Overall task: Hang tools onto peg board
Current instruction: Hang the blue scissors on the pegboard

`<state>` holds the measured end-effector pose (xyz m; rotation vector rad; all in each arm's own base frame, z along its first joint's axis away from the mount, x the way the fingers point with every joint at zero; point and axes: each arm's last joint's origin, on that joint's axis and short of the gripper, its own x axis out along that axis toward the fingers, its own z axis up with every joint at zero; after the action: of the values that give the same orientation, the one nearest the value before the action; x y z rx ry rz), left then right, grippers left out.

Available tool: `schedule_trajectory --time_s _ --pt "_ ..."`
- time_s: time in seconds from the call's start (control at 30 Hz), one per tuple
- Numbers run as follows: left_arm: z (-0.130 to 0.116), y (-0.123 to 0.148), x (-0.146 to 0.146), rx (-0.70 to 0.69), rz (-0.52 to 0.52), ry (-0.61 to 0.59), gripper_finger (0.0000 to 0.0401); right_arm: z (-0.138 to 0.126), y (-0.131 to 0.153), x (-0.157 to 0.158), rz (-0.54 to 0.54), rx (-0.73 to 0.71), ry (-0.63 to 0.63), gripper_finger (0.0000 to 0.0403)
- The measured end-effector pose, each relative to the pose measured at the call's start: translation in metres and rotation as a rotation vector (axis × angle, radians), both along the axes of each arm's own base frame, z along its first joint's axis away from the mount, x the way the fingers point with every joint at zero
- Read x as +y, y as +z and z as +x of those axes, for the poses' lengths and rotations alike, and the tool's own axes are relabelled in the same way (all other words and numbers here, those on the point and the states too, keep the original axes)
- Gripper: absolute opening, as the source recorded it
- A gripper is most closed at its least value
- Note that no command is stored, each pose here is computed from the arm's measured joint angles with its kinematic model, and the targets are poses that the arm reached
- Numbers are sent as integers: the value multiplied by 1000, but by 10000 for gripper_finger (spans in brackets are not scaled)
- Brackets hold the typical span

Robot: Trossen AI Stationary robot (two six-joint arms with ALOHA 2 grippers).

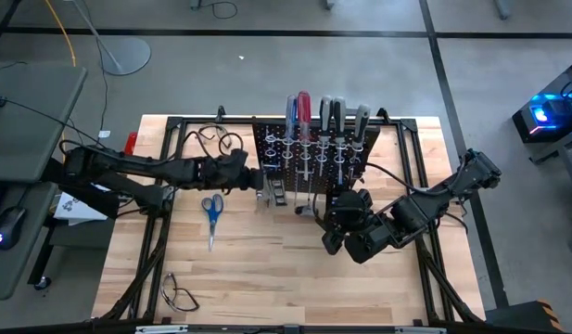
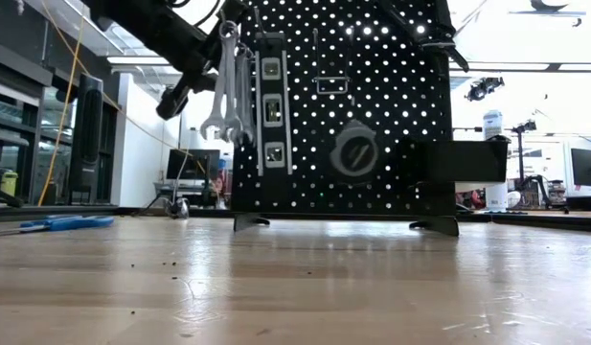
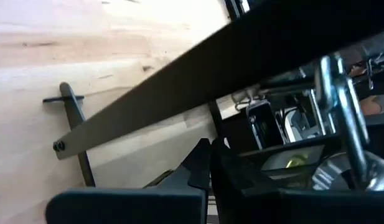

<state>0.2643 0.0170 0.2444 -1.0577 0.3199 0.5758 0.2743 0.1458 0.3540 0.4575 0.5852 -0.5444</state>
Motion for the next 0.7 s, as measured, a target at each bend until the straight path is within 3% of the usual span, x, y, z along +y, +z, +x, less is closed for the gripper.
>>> schedule_trajectory --time_s 0.17,0.3,0.4,0.6,0.7 --pt "0 -1 -6 8 -15 -34 0 0 0 0 -1 0 0 252" --pt "-7 1 -14 47 -43 -153 0 0 0 0 0 0 1 252" --pt "-23 2 -19 143 -41 -183 0 0 0 0 0 1 0 252" --pt "-63 11 -18 292 26 -125 0 0 0 0 -8 5 2 252" --pt "-78 16 -20 352 120 -256 0 -1 0 0 -13 7 3 252"
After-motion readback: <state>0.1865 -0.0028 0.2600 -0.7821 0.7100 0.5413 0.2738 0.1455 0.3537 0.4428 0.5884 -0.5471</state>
